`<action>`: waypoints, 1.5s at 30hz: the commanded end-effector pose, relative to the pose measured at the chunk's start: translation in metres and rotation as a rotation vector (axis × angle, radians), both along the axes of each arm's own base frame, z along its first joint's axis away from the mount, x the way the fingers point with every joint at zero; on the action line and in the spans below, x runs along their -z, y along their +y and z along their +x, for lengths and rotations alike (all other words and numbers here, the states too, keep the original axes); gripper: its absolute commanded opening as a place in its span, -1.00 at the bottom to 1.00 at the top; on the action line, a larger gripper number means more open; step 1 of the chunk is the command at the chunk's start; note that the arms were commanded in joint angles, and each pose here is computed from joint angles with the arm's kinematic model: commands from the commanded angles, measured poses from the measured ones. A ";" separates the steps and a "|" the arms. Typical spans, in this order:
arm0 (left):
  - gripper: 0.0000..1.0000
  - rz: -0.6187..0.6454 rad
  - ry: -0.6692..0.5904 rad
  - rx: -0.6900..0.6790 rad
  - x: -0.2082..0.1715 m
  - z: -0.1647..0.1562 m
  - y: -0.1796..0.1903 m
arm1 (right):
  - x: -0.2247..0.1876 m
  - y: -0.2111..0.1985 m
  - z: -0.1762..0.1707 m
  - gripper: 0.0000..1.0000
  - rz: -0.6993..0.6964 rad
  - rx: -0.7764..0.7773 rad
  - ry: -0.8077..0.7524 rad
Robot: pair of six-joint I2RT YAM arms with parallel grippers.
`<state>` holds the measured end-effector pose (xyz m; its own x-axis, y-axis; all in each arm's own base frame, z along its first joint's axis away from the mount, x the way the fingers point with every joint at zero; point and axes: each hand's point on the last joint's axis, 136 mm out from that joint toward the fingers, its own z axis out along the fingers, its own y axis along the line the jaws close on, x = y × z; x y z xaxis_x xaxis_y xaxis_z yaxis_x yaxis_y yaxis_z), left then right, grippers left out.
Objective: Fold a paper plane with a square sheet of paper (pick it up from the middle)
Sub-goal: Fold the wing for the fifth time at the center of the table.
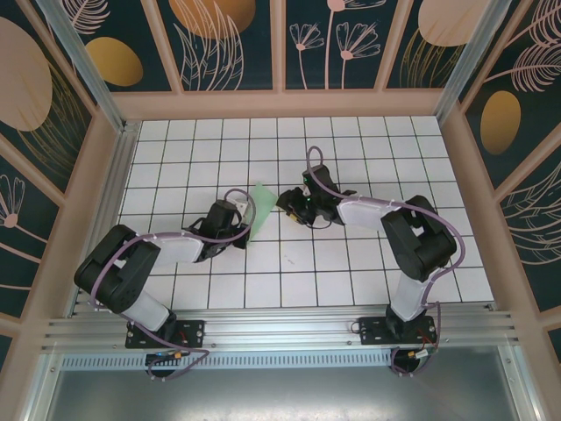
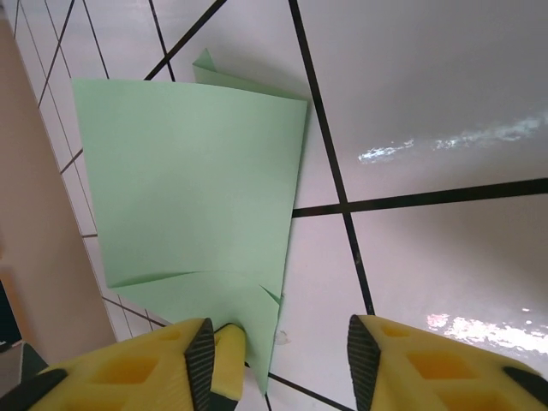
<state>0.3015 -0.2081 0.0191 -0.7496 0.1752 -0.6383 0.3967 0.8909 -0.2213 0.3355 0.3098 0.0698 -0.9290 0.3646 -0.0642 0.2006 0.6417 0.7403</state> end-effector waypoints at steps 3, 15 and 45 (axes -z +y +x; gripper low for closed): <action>-1.00 0.117 -0.047 0.083 0.008 -0.001 -0.012 | -0.025 0.011 0.008 0.09 0.094 0.037 0.038; -1.00 0.237 -0.095 0.156 0.017 -0.002 -0.033 | -0.024 0.028 0.014 0.30 0.099 -0.028 0.122; -0.87 0.275 -0.126 0.081 0.009 0.002 -0.025 | 0.007 0.052 0.010 -0.45 -0.033 -0.213 0.210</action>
<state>0.3061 -0.2417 0.0155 -0.6142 0.4055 -0.6770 0.5037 0.8619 0.0593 0.3433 0.3622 0.0653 -0.9753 0.1708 0.1400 0.2198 0.6910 0.6886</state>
